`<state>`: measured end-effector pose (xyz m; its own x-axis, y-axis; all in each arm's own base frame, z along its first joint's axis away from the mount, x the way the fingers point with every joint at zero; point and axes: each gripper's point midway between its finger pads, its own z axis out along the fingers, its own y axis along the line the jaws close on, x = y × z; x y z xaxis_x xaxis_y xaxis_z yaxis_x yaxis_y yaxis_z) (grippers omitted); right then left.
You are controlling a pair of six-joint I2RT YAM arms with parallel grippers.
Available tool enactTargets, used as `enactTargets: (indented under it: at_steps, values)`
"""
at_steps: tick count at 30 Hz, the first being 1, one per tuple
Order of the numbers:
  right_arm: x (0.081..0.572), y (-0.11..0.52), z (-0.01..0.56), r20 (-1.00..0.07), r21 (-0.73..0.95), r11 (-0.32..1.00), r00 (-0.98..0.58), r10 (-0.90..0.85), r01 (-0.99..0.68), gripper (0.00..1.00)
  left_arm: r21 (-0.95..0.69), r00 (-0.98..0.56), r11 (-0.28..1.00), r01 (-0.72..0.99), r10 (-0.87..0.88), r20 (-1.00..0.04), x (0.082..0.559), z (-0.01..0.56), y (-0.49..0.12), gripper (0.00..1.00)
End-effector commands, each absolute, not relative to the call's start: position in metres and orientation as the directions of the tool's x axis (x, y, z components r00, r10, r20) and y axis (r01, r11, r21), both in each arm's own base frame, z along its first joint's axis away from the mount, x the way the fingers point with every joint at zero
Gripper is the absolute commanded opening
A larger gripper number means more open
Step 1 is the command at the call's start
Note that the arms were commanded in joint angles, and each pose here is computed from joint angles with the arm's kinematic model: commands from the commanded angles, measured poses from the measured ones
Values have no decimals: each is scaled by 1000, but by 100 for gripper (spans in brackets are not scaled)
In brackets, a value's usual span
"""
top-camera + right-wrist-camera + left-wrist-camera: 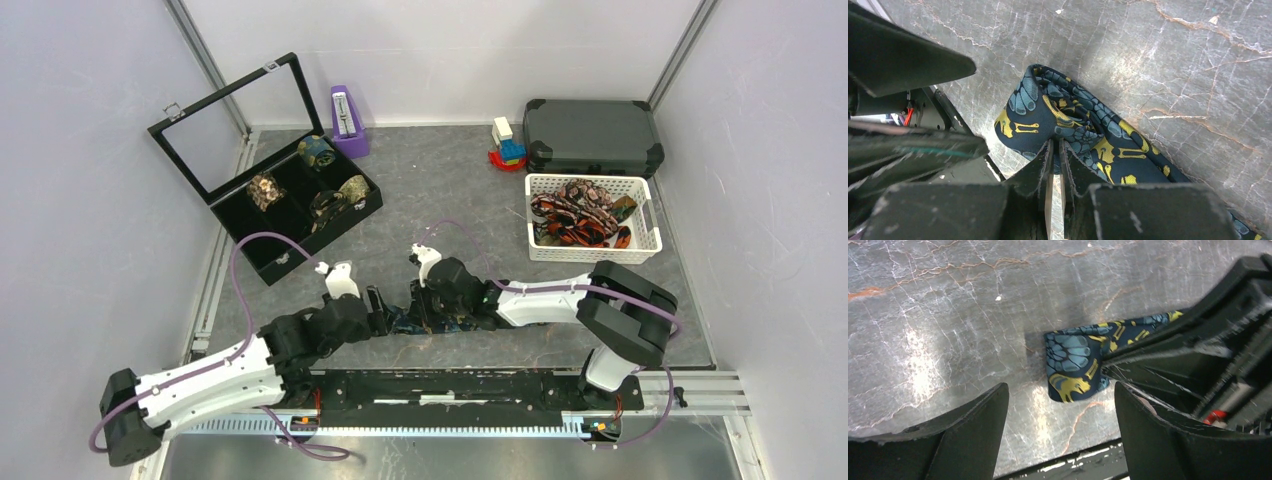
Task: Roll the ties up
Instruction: Roll the tie at the center of the board.
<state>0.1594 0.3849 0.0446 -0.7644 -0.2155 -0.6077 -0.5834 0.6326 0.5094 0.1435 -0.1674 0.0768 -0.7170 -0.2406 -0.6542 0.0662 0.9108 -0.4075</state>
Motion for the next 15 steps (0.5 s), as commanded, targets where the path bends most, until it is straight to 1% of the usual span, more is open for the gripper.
enactTargets:
  at_steps: [1, 9, 11, 13, 15]
  values:
    - [164, 377, 40, -619, 488, 650, -756, -212, -582, 14, -503, -718, 854, 130, -268, -642, 157, 83, -187, 83]
    - [162, 375, 30, -603, 493, 652, -767, -220, -576, 13, -589, -759, 797, 135, -298, -578, 161, 65, -196, 80]
    - [162, 374, 29, -603, 493, 652, -767, -221, -575, 13, -606, -762, 785, 131, -311, -568, 160, 60, -196, 78]
    - [162, 374, 28, -600, 493, 653, -768, -222, -574, 13, -614, -762, 779, 128, -319, -563, 159, 55, -194, 74]
    - [163, 374, 27, -599, 494, 655, -770, -221, -572, 13, -618, -757, 774, 133, -323, -568, 159, 51, -193, 73]
